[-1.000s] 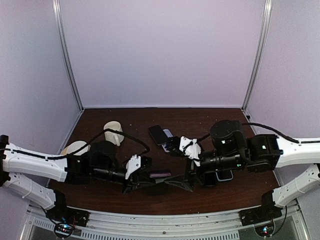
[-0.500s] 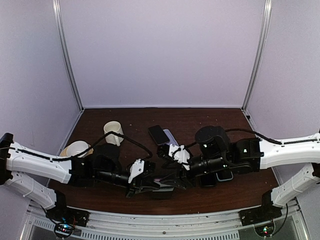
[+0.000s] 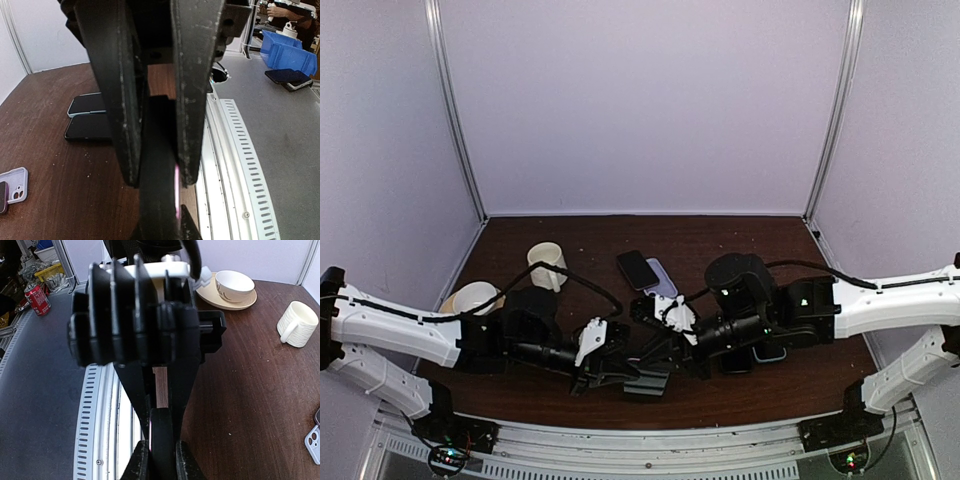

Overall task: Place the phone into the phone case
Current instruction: Press the phone with the phone case against the phone.

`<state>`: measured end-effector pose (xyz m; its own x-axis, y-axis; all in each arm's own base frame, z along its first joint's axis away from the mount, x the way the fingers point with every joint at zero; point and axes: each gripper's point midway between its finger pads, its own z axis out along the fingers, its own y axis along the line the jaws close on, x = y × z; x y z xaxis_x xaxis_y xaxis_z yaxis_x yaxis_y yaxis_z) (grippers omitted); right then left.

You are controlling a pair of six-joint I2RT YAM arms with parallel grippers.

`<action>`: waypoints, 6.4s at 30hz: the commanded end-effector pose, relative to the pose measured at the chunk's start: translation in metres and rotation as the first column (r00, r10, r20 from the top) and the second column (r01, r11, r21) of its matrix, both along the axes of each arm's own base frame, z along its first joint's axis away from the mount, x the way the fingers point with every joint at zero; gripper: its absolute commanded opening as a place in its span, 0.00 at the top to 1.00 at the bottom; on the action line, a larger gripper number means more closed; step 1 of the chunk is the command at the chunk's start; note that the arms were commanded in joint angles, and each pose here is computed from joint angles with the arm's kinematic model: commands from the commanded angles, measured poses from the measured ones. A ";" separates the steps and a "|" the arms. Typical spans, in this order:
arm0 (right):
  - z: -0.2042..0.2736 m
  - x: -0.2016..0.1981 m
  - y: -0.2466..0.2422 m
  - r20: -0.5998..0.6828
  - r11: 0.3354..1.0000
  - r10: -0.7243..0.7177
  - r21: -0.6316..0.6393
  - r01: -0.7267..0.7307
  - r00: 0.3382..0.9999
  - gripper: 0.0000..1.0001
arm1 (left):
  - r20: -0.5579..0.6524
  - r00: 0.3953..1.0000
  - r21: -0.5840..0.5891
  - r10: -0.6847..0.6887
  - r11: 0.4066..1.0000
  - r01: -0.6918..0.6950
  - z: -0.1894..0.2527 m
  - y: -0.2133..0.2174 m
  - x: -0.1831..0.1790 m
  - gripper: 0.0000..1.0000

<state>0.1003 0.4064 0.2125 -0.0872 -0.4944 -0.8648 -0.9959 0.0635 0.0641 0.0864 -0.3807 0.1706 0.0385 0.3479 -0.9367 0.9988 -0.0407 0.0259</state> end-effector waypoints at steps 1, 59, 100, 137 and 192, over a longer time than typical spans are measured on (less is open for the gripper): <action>-0.007 0.013 -0.002 -0.020 0.998 -0.070 -0.012 0.069 0.997 1.00 | 0.064 0.998 -0.185 0.006 0.983 0.005 0.047 -0.009 0.002 1.00; 0.033 0.016 -0.090 -0.079 0.923 -0.300 0.228 0.311 0.950 0.24 | 0.018 0.993 -0.251 0.114 0.962 -0.106 0.078 -0.012 0.019 1.00; 0.135 -0.009 -0.054 0.001 0.863 -0.071 0.501 0.061 0.997 1.00 | -0.002 1.000 -0.363 -0.023 0.931 0.020 0.131 -0.012 -0.005 0.53; 0.147 -0.001 -0.032 0.152 0.997 0.053 0.049 -0.061 0.987 0.12 | 0.092 0.989 -0.273 0.115 0.958 -0.086 0.136 -0.005 0.016 1.00; 0.114 0.006 -0.043 0.079 0.972 -0.079 0.228 0.059 0.994 0.32 | 0.075 0.996 -0.352 0.055 0.936 -0.025 0.150 -0.007 0.001 1.00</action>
